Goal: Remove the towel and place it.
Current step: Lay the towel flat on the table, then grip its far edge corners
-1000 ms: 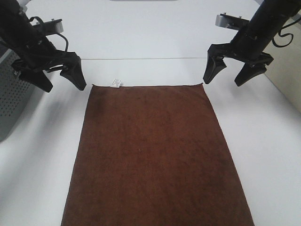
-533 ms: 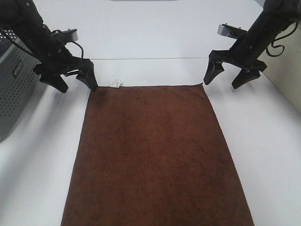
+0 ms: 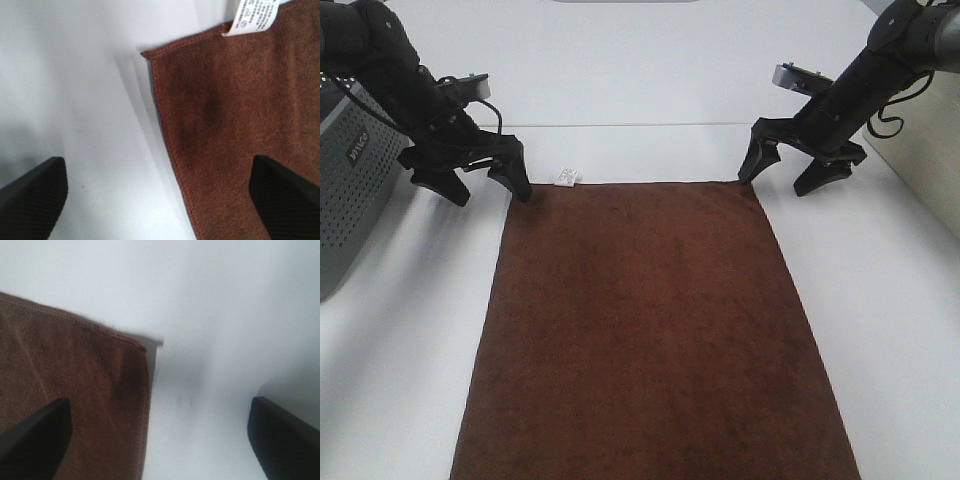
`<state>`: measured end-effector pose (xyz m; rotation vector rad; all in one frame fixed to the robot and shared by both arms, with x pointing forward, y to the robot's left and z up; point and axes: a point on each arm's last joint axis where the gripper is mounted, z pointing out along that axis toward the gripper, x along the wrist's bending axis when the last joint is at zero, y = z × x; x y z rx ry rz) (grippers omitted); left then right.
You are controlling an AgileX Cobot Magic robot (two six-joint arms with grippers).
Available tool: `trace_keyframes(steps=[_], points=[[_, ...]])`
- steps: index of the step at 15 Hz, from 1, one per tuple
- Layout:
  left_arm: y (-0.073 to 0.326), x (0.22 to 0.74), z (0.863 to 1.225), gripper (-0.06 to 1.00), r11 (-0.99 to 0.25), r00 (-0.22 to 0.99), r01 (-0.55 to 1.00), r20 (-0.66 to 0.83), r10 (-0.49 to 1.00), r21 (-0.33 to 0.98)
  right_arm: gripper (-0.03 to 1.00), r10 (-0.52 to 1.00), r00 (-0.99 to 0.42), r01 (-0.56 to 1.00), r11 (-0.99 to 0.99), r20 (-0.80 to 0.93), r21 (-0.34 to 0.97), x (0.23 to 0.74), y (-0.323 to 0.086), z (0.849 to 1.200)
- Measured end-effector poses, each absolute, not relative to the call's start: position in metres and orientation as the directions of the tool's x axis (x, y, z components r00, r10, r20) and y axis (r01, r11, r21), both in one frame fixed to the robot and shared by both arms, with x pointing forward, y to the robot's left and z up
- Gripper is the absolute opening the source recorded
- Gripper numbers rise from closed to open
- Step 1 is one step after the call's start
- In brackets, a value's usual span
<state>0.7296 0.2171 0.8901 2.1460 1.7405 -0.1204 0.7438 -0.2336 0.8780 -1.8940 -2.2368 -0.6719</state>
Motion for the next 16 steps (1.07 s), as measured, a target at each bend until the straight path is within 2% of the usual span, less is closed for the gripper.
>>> trace_keyframes(steps=[11, 14, 16], points=[[0.209, 0.732, 0.877, 0.9, -0.138, 0.21, 0.965, -0.344, 0.915, 0.221, 0.91, 0.909, -0.166, 0.968, 0.077, 0.382, 0.238, 0.745, -0.233, 0.875], [0.188, 0.732, 0.871, 0.82, -0.139, 0.222, 0.962, -0.371, 0.902, 0.236, 0.9, 0.909, -0.184, 0.965, 0.094, 0.375, 0.246, 0.745, -0.221, 0.874], [0.172, 0.731, 0.867, 0.73, -0.119, 0.211, 0.962, -0.386, 0.898, 0.247, 0.88, 0.903, -0.239, 0.953, 0.148, 0.357, 0.265, 0.742, -0.193, 0.872]])
